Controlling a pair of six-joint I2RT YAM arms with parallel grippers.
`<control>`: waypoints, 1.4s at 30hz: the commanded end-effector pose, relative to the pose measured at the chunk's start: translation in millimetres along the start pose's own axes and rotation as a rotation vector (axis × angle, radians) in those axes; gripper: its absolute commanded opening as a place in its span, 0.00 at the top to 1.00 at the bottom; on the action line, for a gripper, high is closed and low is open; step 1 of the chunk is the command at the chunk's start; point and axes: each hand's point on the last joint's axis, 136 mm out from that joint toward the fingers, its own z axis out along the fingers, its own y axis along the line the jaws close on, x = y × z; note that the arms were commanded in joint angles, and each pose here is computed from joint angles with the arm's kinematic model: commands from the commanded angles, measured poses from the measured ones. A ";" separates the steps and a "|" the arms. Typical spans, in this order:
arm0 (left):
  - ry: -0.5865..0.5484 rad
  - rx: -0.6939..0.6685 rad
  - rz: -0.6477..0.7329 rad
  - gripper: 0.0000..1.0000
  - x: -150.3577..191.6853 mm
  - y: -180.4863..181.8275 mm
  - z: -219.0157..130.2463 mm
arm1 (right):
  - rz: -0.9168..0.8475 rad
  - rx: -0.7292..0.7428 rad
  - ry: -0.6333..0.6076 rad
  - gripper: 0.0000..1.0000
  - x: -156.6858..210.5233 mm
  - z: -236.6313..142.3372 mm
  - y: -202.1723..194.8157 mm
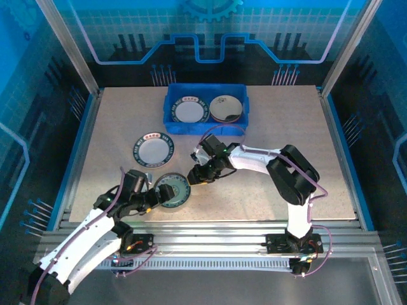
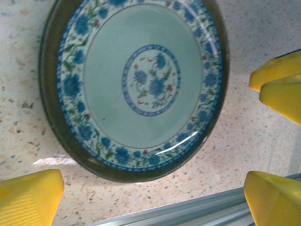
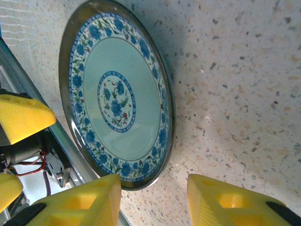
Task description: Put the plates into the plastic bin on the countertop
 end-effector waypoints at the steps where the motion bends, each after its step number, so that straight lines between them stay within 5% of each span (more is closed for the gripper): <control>1: 0.000 -0.008 -0.034 0.01 5.4 8.3 3.1 | -0.007 -0.046 0.041 0.58 5.2 11.2 9.2; 25: -0.045 0.001 -0.018 0.01 1.7 14.9 8.1 | 0.042 -0.048 0.123 0.65 3.6 37.5 4.9; 29: -0.054 0.006 -0.007 0.01 -0.2 13.9 8.7 | 0.065 -0.052 0.128 0.73 4.2 42.7 1.9; 32: -0.065 0.009 0.007 0.00 -3.2 11.7 8.0 | 0.083 -0.047 0.120 0.98 3.5 44.0 -0.4; 42: -0.102 0.014 0.059 0.01 -19.3 -4.1 3.7 | 0.156 -0.117 0.024 1.00 -3.4 12.2 -4.3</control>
